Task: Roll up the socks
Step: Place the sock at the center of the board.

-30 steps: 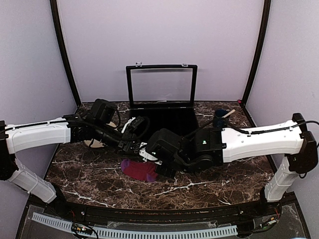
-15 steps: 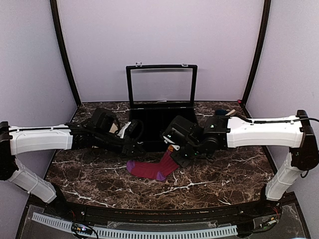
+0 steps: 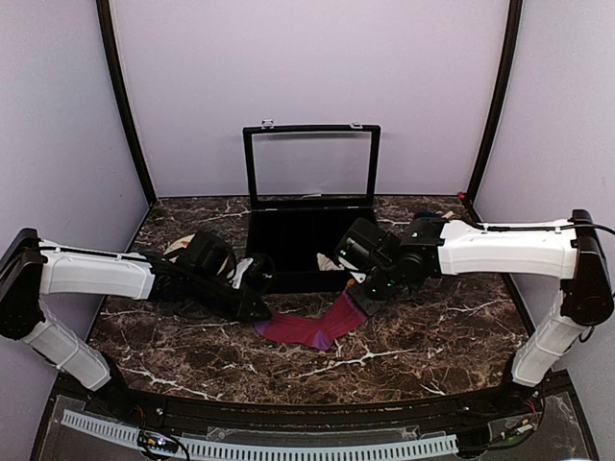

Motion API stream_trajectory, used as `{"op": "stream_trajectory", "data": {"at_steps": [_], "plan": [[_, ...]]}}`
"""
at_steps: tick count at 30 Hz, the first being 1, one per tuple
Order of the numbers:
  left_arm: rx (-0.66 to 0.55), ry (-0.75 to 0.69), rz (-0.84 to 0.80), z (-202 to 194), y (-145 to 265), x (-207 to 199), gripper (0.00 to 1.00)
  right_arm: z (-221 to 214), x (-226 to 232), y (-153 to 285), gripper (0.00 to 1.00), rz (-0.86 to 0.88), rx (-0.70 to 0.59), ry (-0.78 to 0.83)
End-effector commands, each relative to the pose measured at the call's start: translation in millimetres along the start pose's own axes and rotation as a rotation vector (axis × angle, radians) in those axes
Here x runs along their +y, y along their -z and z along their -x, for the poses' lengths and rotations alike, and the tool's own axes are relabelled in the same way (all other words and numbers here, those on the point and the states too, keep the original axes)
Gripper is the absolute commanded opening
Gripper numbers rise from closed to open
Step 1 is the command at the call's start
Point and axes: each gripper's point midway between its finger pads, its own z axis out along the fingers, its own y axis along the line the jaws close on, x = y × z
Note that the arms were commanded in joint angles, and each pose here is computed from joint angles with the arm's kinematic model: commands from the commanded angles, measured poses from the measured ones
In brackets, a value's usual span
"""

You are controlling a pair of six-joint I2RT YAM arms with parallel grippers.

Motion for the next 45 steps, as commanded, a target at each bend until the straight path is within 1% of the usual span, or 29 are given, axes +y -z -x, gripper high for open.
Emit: {"op": "stream_trajectory", "data": {"at_steps": [1,6,13,18,22,29,33,37,45], "plan": [[0.028,-0.031,0.059,-11,-9,20,0.19,3,-13,-1,0.0,-0.026,0.008,-0.003],[0.069,-0.035,0.134,-23,-17,42,0.18,13,-16,-5,0.0,-0.038,0.019,0.037],[0.079,-0.04,0.236,-23,-24,64,0.17,24,-13,-5,0.0,-0.033,0.019,0.063],[0.122,-0.037,0.258,-29,-28,69,0.12,30,-13,-5,0.0,-0.043,0.022,0.09],[0.146,-0.032,0.265,-40,-23,69,0.09,39,-13,-3,0.0,-0.049,0.014,0.105],[0.139,-0.002,0.266,-50,-10,64,0.07,50,-5,0,0.0,-0.021,0.011,0.125],[0.092,0.008,0.277,-44,2,59,0.08,56,7,1,0.01,0.015,0.012,0.136],[0.055,0.009,0.305,-33,11,58,0.1,60,30,0,0.02,0.062,0.024,0.152],[0.025,0.052,0.316,-32,16,58,0.11,66,78,0,0.03,0.125,0.041,0.168]]}}
